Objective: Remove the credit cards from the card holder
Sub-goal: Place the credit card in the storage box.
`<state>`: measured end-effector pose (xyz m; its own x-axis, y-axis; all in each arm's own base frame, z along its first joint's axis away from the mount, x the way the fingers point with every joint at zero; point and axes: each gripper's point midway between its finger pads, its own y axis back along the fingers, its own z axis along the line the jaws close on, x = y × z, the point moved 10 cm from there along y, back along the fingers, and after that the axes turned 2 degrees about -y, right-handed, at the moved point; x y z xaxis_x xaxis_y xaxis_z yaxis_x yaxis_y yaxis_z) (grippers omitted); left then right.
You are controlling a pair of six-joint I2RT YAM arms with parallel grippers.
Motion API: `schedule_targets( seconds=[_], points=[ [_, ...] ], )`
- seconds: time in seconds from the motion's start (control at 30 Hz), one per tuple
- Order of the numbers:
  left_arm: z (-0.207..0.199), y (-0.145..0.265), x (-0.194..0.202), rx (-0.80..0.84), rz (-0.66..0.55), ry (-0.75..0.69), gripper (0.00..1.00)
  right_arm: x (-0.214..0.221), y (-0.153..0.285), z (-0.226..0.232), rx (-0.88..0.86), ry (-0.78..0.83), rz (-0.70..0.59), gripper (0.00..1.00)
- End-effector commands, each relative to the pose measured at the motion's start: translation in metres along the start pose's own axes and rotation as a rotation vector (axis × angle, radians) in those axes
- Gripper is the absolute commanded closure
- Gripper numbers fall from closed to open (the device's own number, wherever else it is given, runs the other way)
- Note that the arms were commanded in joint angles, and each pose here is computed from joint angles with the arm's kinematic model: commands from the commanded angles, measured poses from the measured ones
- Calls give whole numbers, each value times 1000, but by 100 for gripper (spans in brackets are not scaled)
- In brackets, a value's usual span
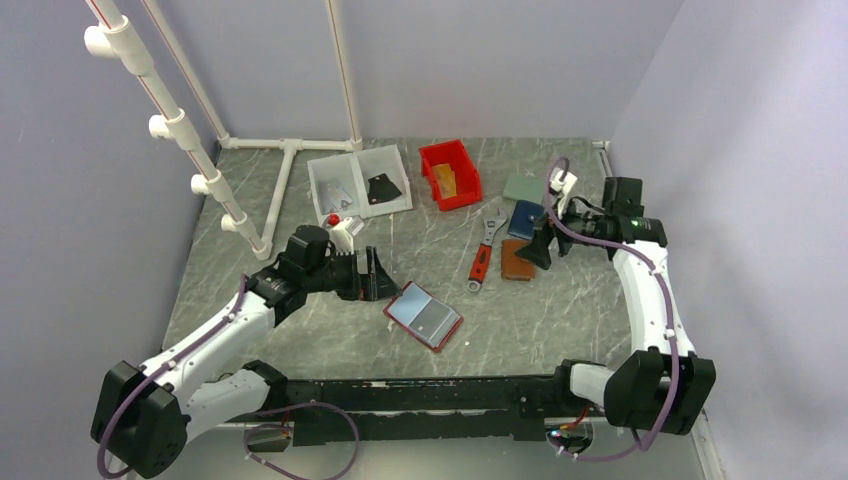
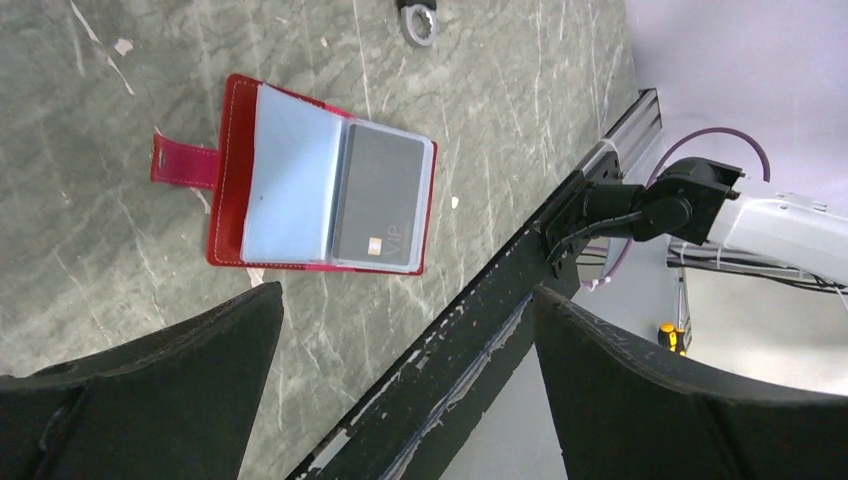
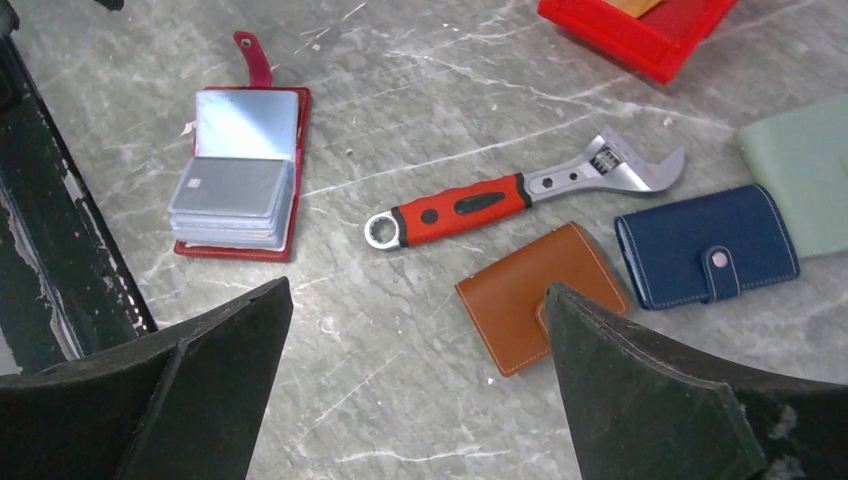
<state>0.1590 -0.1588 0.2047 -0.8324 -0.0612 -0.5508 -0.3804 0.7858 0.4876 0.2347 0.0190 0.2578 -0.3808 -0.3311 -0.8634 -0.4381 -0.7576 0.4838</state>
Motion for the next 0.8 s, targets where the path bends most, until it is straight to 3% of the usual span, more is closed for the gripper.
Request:
schedule_targets(
  seconds=[0.0,0.23,0.53,0.77],
  points=[
    [-7,3,-6,46,4,-15,1,-2,17,-1,3,33,-125,1],
    [-6,4,-4,38,-18,-15,1,7,24,-6,87,-87,-129,0],
    [-6,10,4,79,14,-87,1,6,16,1,7,-122,-193,0],
    [-2,13,11,46,-46,-14,1,-13,-19,13,-67,-42,-85,0]
  ],
)
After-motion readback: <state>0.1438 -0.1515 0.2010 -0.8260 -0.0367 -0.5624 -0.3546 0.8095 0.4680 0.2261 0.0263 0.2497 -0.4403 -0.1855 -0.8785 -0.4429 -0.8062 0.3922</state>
